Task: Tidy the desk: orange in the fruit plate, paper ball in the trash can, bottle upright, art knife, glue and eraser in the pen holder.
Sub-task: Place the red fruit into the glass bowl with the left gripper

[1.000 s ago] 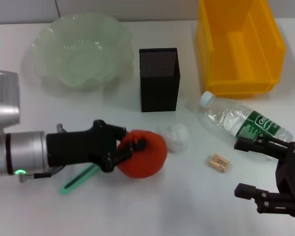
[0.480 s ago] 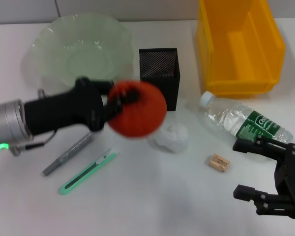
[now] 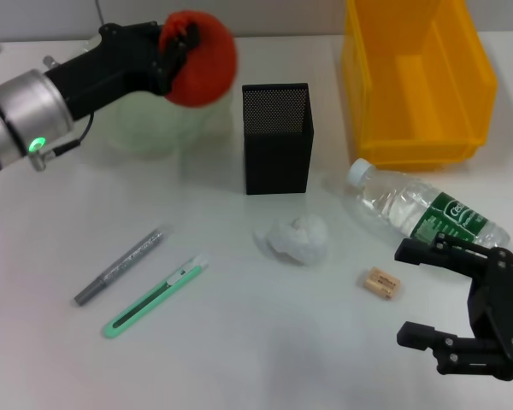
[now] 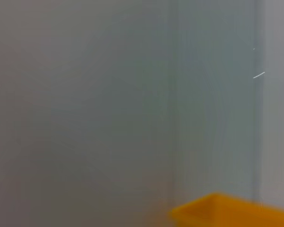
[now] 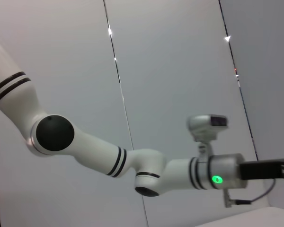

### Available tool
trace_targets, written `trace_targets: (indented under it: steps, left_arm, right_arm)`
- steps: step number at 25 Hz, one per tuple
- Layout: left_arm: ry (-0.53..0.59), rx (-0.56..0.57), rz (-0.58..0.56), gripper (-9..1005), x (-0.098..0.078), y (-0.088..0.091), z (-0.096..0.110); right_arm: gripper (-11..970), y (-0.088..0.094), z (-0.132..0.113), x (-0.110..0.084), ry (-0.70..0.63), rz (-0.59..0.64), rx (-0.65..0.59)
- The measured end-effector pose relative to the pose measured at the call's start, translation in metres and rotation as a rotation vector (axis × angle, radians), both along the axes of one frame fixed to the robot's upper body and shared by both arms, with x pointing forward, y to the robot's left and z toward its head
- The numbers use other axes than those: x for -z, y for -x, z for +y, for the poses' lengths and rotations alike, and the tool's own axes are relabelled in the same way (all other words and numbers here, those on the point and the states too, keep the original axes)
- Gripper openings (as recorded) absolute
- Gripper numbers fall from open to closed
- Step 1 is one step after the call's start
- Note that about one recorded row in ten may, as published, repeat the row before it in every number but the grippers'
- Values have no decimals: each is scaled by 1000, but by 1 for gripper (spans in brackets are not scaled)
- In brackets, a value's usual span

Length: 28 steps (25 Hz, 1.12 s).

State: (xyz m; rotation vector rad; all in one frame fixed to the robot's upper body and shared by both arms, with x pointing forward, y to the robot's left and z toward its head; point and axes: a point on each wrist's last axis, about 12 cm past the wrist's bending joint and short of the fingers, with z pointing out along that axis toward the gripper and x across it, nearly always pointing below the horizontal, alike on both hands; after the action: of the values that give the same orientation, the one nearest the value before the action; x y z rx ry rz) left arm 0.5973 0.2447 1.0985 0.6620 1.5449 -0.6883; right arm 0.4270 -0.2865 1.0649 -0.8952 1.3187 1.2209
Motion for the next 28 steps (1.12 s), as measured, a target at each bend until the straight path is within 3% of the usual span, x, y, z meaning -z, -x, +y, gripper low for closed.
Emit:
trace_targets:
  steps: [2, 4, 5, 16, 25, 28]
  left_arm:
    - [-51, -60, 19, 90, 3, -12, -3]
    - [-51, -60, 19, 91, 3, -12, -3]
    - [-116, -106, 17, 91, 8, -21, -7]
    - [-99, -229, 3, 89, 15, -19, 10]
    - [-166, -308, 50, 98, 23, -25, 17]
    - [-173, -315, 53, 215, 23, -26, 17]
  right_arm:
    - [833, 0, 0, 0, -2, 2, 0]
    - [833, 0, 1, 0, -3, 3, 0]
    - [833, 1, 1, 1, -6, 5, -2]
    - [833, 2, 1, 0, -16, 5, -10]
    - [834, 2, 2, 0, -19, 5, -13]
    - [834, 3, 2, 0, -22, 6, -15]
